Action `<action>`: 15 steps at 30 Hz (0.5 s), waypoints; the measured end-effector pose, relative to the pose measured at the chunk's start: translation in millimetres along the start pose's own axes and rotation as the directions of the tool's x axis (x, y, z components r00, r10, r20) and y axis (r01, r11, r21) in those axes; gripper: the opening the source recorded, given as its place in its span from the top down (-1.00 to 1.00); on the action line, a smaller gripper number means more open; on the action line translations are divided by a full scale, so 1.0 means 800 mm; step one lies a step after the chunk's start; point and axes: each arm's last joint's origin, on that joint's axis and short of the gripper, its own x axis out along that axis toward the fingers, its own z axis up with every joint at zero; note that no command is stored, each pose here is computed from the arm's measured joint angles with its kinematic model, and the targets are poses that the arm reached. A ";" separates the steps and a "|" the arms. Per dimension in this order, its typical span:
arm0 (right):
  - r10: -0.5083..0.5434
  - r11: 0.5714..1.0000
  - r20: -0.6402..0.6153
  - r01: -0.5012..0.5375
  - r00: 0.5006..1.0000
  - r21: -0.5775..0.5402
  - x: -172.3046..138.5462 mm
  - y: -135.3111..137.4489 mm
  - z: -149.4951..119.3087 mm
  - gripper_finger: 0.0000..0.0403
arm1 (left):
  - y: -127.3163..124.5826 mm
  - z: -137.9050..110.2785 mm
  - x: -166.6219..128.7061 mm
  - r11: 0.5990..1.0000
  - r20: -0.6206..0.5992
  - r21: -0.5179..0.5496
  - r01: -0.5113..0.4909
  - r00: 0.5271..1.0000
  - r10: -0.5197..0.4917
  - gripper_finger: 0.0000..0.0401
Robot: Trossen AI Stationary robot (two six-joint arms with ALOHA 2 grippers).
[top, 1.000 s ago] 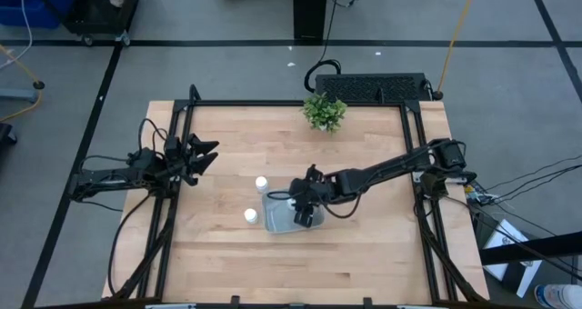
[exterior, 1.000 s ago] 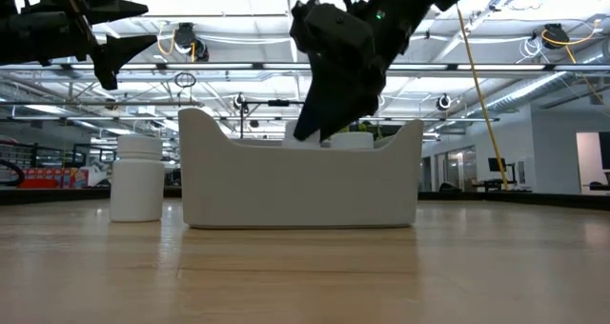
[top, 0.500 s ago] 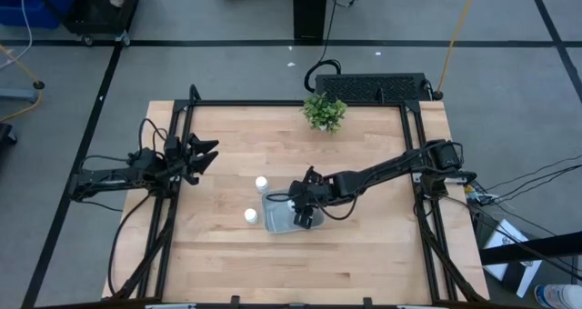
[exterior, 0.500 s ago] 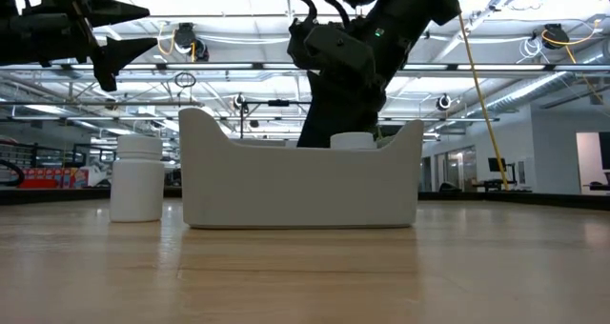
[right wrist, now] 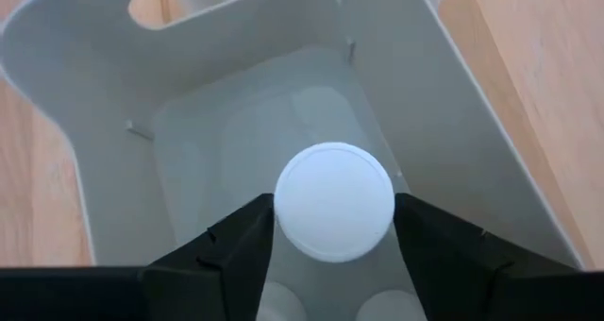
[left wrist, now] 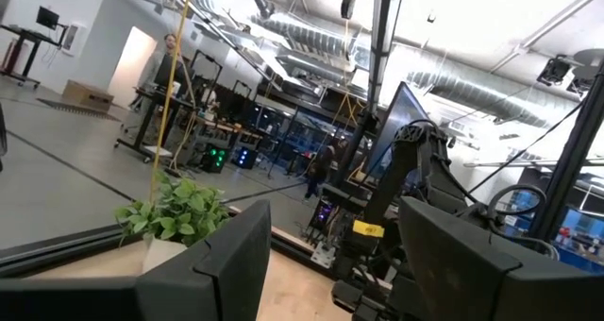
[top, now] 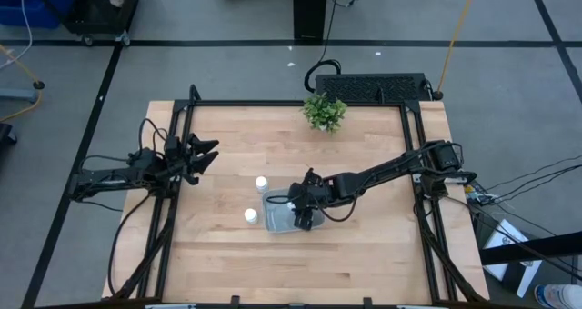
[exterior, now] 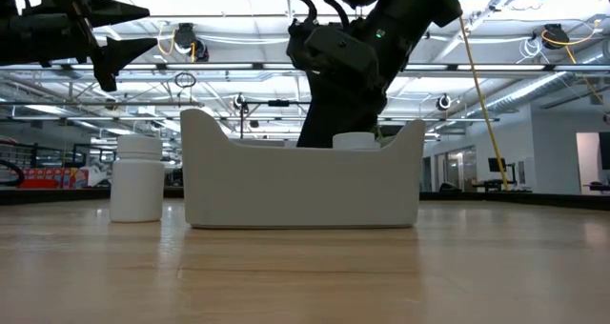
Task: Pick and place pill bottles into a basket
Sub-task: Put the white pill bottle into the white bin
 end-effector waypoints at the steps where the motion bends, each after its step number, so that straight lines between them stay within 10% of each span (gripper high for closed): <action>1: 0.001 1.000 0.004 -0.001 1.000 0.000 0.000 0.000 0.000 -0.09 | 0.000 0.000 0.000 1.000 0.001 0.000 0.000 1.000 0.000 -0.19; 15: 0.078 0.996 0.127 -0.071 0.989 -0.057 -0.061 0.021 0.016 -0.17 | -0.002 -0.003 0.000 0.998 -0.041 -0.018 0.064 0.997 -0.064 -0.19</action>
